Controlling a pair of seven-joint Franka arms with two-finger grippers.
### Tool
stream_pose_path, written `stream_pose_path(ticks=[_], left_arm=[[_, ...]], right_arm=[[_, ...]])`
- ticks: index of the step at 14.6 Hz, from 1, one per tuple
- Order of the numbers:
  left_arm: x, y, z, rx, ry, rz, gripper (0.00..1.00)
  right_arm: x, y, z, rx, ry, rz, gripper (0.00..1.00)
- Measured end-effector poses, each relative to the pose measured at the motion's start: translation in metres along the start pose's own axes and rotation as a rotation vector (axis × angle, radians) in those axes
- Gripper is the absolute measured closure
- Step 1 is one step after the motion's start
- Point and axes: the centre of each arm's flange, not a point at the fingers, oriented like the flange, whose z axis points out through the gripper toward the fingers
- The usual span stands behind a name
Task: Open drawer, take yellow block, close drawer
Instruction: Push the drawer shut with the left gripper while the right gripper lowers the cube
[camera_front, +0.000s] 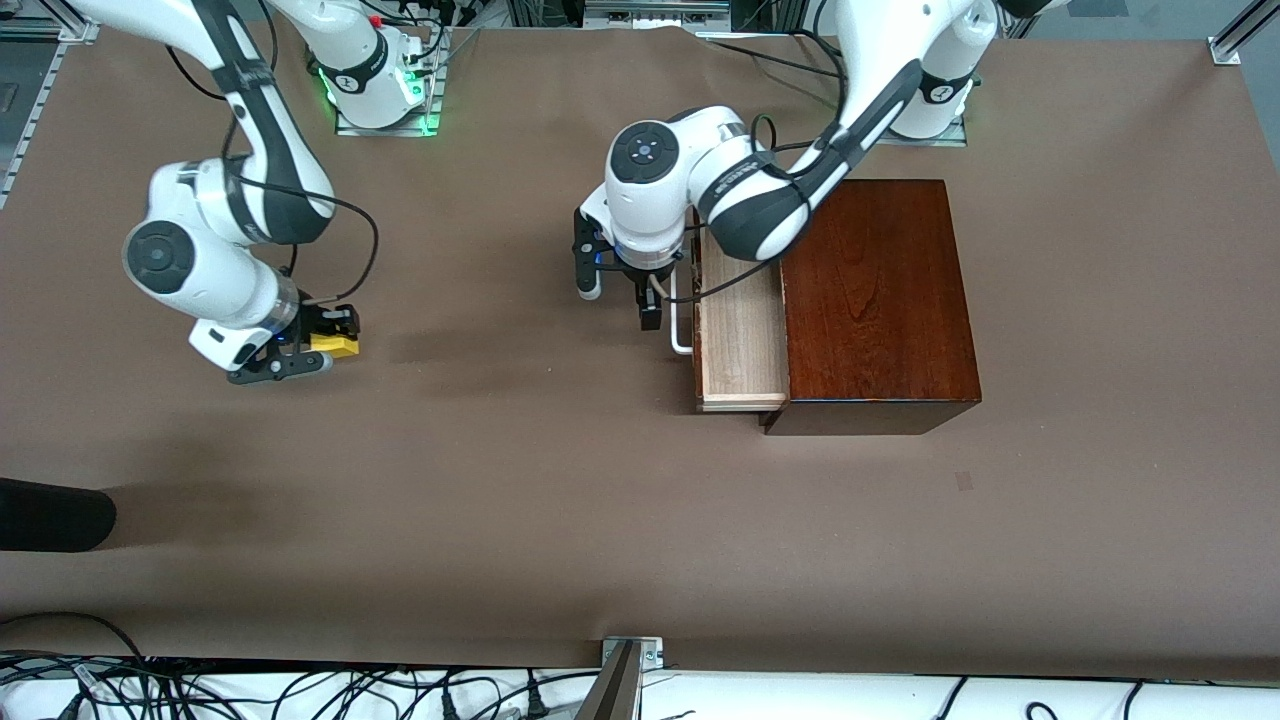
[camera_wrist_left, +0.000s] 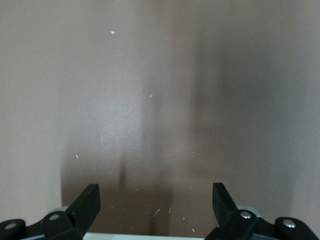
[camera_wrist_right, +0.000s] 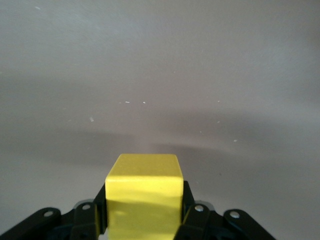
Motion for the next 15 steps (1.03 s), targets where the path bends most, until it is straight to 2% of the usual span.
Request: stream_pose_path(ticks=[2, 4, 7, 12, 15], left_arm=[[0.000, 0.004, 0.007, -0.005, -0.030, 0.049, 0.00], [-0.010, 0.004, 0.014, -0.036, -0.098, 0.060, 0.00], [-0.019, 0.005, 0.017, -0.070, -0.165, 0.059, 0.00], [-0.047, -0.011, 0.025, -0.123, -0.262, 0.043, 0.00], [-0.076, -0.023, 0.033, -0.179, -0.352, 0.018, 0.00]], right_arm=[[-0.008, 0.002, 0.028, 0.006, 0.004, 0.010, 0.45], [-0.012, 0.003, 0.046, 0.011, 0.002, 0.017, 0.45], [-0.010, 0.004, 0.064, 0.017, 0.011, 0.021, 0.45], [-0.008, 0.004, 0.074, 0.020, 0.021, 0.026, 0.45], [-0.008, 0.004, 0.074, 0.020, 0.022, 0.026, 0.45]])
